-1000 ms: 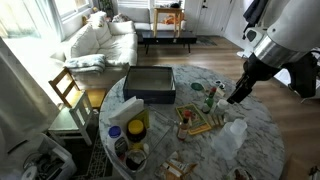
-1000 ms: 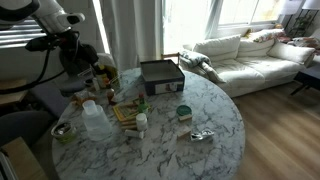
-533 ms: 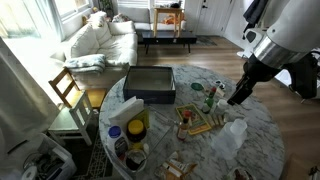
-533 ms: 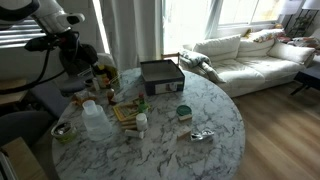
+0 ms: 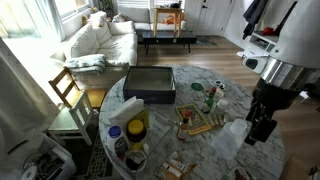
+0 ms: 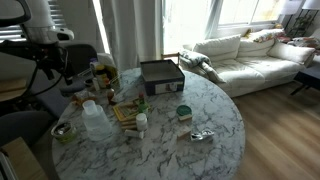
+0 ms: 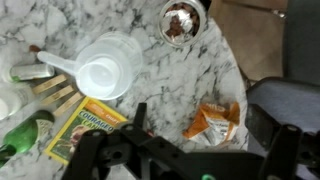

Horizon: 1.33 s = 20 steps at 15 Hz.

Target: Remove some content from the coffee can and put them in the measuring cup, remove the measuring cup from the upside down positioned frost cold cup top, flip the frost cold cup to position it upright on the table

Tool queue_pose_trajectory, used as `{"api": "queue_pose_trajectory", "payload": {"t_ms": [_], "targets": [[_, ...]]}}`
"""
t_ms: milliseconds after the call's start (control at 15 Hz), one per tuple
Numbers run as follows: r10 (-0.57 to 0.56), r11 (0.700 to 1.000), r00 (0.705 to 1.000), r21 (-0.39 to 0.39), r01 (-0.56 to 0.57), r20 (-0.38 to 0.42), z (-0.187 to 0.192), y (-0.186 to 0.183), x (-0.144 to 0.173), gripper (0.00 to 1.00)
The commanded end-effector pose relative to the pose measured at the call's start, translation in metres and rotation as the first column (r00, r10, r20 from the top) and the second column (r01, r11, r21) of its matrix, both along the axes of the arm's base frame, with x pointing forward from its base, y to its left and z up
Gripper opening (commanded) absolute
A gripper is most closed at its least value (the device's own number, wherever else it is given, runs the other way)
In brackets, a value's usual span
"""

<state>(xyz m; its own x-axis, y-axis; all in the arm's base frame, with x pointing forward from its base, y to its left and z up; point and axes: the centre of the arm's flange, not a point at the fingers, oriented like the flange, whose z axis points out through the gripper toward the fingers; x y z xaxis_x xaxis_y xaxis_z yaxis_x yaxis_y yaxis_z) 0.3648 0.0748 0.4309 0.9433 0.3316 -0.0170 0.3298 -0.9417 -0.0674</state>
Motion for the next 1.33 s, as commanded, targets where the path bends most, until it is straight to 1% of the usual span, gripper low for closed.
{"api": "queue_pose_trajectory", "payload": {"t_ms": [0, 67, 133, 267, 600, 667, 733, 933, 1000, 1133, 1267], "targets": [[0.077, 0.996, 0.991, 0.058, -0.071, -0.107, -0.014, -0.008, -0.044, 1.00], [0.048, 0.998, 0.996, 0.031, -0.046, -0.069, -0.006, -0.002, -0.017, 1.00], [0.058, 0.998, 0.994, 0.033, -0.055, -0.090, -0.010, -0.003, -0.024, 1.00], [0.064, 0.998, 0.993, 0.034, -0.061, -0.097, -0.013, -0.004, -0.030, 1.00], [0.069, 0.997, 0.993, 0.036, -0.066, -0.097, -0.013, -0.004, -0.031, 1.00], [0.061, 0.998, 0.988, 0.044, -0.055, -0.139, -0.029, -0.005, -0.034, 1.00], [0.018, 1.000, 0.983, 0.019, -0.015, -0.184, -0.048, -0.006, -0.040, 1.00], [-0.044, 0.997, 0.964, 0.044, 0.057, -0.261, -0.093, -0.003, -0.068, 1.00], [-0.054, 0.997, 0.960, 0.047, 0.069, -0.273, -0.106, -0.001, -0.076, 1.00], [-0.074, 0.994, 0.963, 0.062, 0.093, -0.259, -0.115, 0.005, -0.077, 1.00], [-0.091, 0.992, 0.975, 0.065, 0.106, -0.201, -0.117, 0.010, -0.073, 1.00]]}}
